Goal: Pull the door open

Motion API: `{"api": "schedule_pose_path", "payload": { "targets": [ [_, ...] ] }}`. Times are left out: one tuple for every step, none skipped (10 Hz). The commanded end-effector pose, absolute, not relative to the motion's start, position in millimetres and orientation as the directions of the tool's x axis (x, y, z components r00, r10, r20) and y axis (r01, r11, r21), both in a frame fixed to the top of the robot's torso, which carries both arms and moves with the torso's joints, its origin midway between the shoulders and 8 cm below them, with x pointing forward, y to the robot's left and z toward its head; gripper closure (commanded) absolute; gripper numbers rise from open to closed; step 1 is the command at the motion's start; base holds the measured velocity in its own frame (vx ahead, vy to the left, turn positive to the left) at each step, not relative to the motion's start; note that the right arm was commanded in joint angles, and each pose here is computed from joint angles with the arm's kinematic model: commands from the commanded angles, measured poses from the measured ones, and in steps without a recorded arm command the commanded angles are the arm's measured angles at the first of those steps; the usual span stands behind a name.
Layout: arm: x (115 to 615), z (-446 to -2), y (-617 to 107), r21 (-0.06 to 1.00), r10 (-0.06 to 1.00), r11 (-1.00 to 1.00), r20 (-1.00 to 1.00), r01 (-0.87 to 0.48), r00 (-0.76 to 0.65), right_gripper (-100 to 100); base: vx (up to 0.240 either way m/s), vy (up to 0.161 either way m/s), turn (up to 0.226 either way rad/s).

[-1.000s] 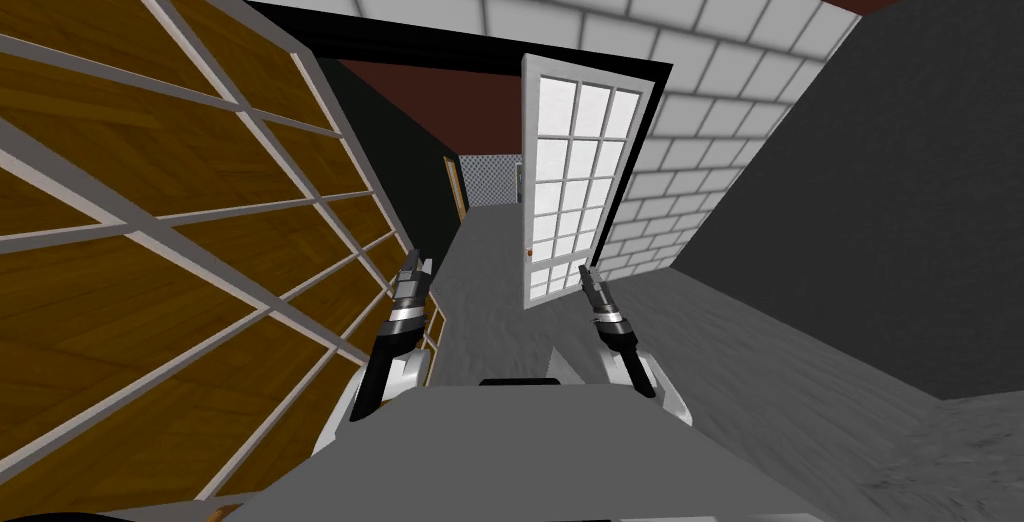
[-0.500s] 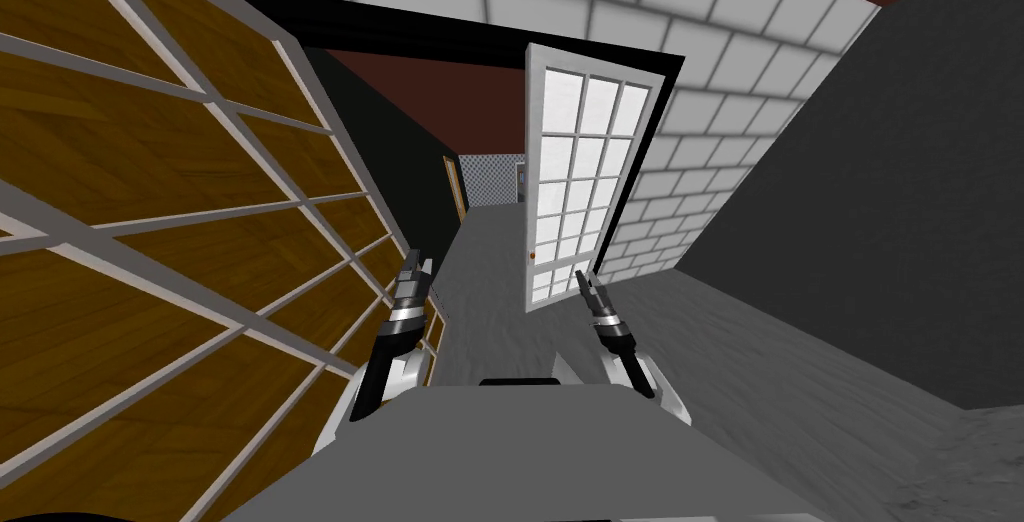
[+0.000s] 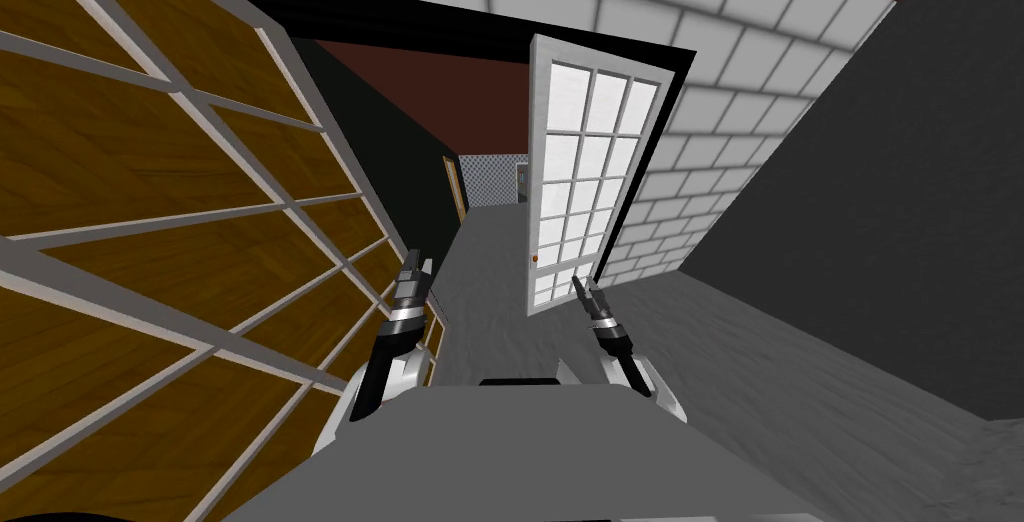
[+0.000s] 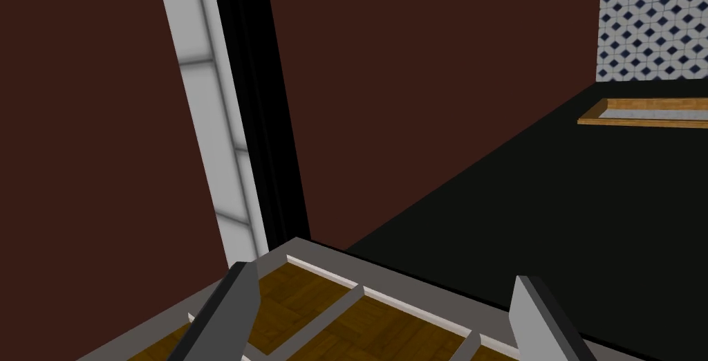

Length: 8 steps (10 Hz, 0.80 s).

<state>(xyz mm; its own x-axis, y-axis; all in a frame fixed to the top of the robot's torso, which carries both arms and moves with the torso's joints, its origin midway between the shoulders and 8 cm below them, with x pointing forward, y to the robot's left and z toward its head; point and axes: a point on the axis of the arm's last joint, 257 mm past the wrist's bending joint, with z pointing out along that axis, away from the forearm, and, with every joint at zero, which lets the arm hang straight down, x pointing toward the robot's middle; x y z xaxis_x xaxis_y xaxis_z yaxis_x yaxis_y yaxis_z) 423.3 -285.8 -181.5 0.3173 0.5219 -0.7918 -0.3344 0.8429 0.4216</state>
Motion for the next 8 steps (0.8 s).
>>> {"api": "schedule_pose_path", "payload": {
  "targets": [
    [425,-195,-286,0.397,0.488,0.862,-0.818,-0.316,0.304,-100,0.110,0.070,-0.005],
    [426,-204,-287,0.382,0.468,0.872,-0.833,-0.306,0.295,-100,0.116,0.058,-0.008],
    [427,-213,-288,0.367,0.449,0.882,-0.847,-0.296,0.286,-100,0.099,0.040,-0.002],
    [427,-222,-289,0.352,0.429,0.891,-0.860,-0.287,0.276,-100,0.096,0.042,0.000],
    [428,-230,-290,0.337,0.410,0.899,-0.872,-0.278,0.266,-100,0.102,0.047,-0.004],
    [428,-239,-290,0.322,0.390,0.907,-0.884,-0.270,0.256,-100,0.104,0.039,-0.005],
    [429,-247,-291,0.307,0.371,0.915,-0.896,-0.262,0.245,-100,0.103,0.041,-0.002],
    [429,-255,-292,0.291,0.351,0.922,-0.906,-0.255,0.235,-100,0.095,0.060,-0.002]
  ]
}}
